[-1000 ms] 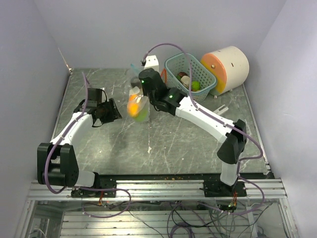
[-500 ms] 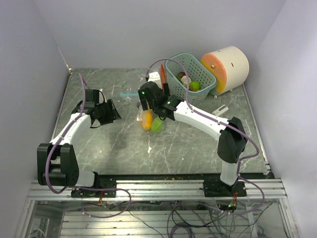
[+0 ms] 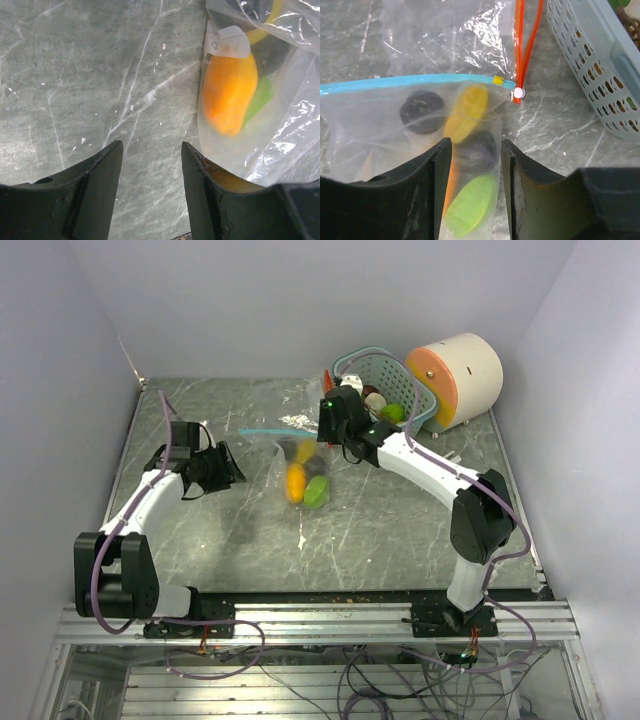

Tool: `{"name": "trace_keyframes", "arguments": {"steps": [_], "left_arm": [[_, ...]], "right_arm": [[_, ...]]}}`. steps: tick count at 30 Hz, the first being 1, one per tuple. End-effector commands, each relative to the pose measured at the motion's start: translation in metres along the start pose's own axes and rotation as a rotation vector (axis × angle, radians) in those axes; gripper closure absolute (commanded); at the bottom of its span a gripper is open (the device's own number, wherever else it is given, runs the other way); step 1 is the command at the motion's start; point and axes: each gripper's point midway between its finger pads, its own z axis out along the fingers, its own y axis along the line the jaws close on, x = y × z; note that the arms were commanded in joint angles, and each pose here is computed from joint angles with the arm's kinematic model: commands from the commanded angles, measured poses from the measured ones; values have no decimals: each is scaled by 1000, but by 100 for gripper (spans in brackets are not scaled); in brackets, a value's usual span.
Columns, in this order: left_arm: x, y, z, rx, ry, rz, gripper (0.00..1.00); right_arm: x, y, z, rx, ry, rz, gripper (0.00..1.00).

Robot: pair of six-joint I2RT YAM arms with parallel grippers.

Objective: Open the zip-top bag and remove the fake food
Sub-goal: Place the zipper food storage bag at the center of the board, then move the zipper food storage bag to the center of the board.

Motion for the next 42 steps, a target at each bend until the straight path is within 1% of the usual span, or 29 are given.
{"name": "trace_keyframes", "arguments": {"steps": [1, 5, 8, 10, 13, 17, 22, 24, 27, 31, 33, 36, 40, 42], "left_arm": [[-17, -9, -18, 20, -66, 16, 39], [-36, -10, -37, -24, -137, 48, 39], [-42, -14, -43, -17, -164, 54, 39], [-41, -15, -42, -11, -154, 53, 38], [-38, -15, -39, -9, -135, 49, 39], [-44, -17, -47, -15, -162, 57, 38], [-44, -14, -48, -30, -159, 62, 38], [-43, -14, -48, -31, -158, 63, 39], [-44, -14, -51, -36, -170, 64, 38], [-47, -15, -54, -38, -183, 70, 38], [-49, -17, -54, -28, -186, 69, 39], [-51, -23, -55, -2, -190, 76, 40], [-61, -29, -63, 9, -226, 114, 47], [-63, -29, -67, -2, -238, 124, 50]], "right_arm": [[39, 7, 12, -25, 101, -31, 57], [84, -3, 9, 54, 161, -169, 61], [121, -15, 6, 90, 236, -190, 64], [142, -14, 2, 75, 275, -195, 66], [167, 6, -5, 11, 319, -218, 67], [188, 46, -14, -95, 354, -264, 67], [201, 102, -19, -268, 379, -253, 67], [197, 119, -21, -313, 373, -272, 67], [177, 132, -24, -340, 321, -278, 66], [110, 128, -32, -342, 160, -249, 58], [79, 114, -32, -333, 108, -204, 52], [48, 78, -22, -301, 69, -126, 40], [43, 28, 3, -250, 101, -51, 31], [47, 21, 15, -266, 124, -39, 28]]}}
